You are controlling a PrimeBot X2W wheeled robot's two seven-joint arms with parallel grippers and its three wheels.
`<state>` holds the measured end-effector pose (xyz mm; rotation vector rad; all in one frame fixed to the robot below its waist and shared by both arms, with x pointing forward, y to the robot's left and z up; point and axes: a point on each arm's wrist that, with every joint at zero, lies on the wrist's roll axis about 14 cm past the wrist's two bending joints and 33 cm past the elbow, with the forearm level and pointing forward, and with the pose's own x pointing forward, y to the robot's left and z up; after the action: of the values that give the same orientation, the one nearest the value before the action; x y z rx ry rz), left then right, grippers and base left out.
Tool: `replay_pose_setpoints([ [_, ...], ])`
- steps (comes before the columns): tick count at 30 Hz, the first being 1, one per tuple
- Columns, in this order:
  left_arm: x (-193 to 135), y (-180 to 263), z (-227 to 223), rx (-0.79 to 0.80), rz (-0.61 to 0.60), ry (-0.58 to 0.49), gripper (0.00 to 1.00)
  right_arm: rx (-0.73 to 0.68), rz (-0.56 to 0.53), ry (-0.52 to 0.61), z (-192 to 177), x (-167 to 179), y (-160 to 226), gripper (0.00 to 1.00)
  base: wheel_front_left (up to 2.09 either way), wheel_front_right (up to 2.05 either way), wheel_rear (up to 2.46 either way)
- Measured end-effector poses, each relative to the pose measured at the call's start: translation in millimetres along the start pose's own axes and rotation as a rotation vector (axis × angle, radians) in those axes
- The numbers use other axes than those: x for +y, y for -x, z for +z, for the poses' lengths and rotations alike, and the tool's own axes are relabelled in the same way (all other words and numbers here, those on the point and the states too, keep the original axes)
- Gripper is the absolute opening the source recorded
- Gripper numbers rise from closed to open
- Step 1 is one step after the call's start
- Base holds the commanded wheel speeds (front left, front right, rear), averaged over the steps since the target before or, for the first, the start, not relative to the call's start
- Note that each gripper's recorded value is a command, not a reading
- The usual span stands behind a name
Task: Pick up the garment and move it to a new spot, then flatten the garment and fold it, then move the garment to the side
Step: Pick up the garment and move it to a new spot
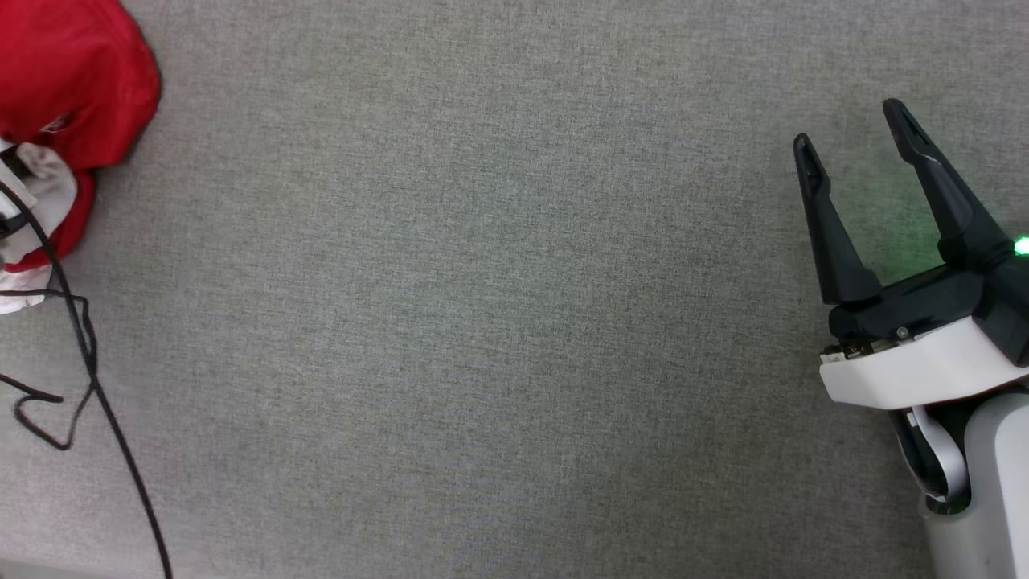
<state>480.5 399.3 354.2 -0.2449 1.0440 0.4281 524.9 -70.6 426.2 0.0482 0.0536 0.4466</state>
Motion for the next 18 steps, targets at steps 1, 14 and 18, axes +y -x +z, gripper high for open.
replay_pose_setpoints([
  [1, 3, 1, 1, -0.025, 0.01, 0.003, 0.0, -0.004, 0.001, 0.001, 2, 0, 0, 1.0, 0.0, 0.0, 0.0],
  [14, 28, 70, 66, -0.546, 0.016, -0.022, 0.0, -0.085, -0.036, -0.022, 49, 13, 26, 1.0, 0.0, 0.0, 0.0],
  [18, 30, 105, 83, -0.725, -0.005, -0.022, 0.0, -0.113, -0.056, -0.022, 68, 17, 42, 1.0, 0.0, 0.0, 0.0],
])
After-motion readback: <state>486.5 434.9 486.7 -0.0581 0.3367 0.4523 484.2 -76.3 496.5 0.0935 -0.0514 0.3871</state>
